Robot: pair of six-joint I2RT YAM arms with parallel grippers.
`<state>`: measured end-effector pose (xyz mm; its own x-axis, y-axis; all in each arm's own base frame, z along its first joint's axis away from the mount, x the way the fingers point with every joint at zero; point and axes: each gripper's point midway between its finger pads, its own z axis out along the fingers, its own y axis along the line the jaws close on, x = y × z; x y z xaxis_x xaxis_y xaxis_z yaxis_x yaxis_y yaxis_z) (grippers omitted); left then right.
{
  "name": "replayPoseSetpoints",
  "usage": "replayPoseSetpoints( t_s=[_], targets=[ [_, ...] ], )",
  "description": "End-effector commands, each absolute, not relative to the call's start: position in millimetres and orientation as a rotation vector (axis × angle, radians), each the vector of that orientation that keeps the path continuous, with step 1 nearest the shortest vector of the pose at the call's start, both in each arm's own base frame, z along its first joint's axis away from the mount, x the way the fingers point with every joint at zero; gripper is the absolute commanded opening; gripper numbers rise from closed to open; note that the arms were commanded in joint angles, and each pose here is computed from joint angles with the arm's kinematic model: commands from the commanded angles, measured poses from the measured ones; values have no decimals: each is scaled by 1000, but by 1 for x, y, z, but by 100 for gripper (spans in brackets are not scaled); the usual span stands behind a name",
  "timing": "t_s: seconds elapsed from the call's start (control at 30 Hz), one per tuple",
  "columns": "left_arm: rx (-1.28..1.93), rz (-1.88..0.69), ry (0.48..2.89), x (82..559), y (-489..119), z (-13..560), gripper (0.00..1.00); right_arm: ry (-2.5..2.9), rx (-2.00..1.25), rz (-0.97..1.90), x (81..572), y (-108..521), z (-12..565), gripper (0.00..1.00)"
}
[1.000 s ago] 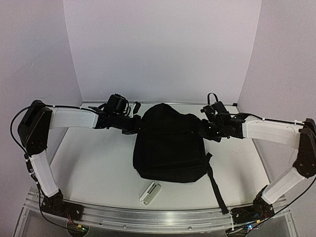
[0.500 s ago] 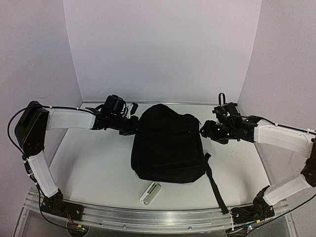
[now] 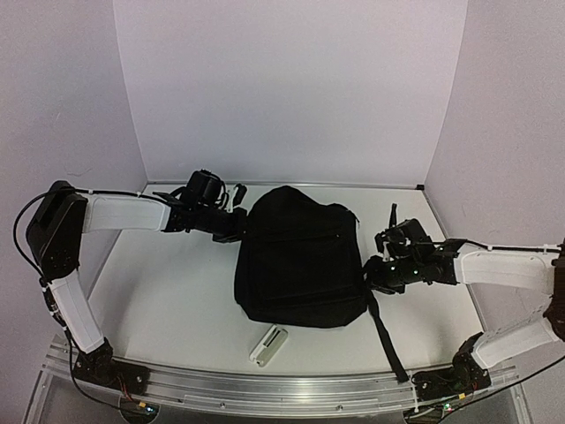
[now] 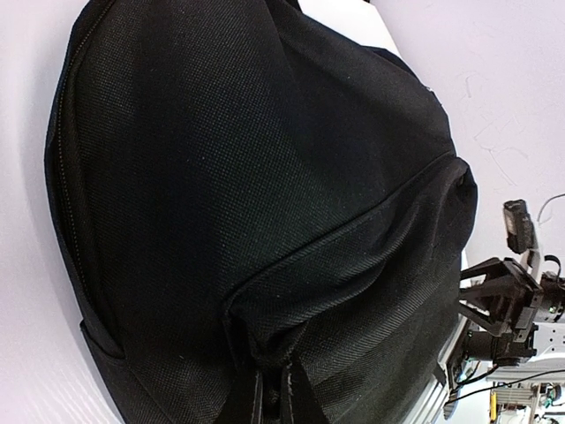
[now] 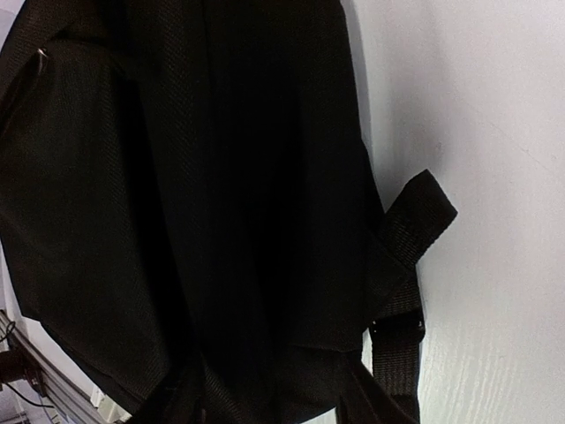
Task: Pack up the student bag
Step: Adjust the student bag at the center of the board.
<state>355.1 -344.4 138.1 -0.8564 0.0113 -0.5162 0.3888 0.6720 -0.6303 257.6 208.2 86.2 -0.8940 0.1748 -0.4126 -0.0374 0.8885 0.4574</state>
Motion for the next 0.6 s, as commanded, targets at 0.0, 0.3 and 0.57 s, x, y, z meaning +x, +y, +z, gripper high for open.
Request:
replayPoseSetpoints(
  t_s=[0.0,0.3,0.57],
  targets=[
    [312,-1008,2424,353,-329,146,0,2575,30,697,270,227,81,25],
    [619,-1047,2491,287,-330,131,0,2444,125,358,362,224,97,0],
    [853,-1226,2442,220,-363,146,0,2330,65,257,458,254,119,0]
  ],
)
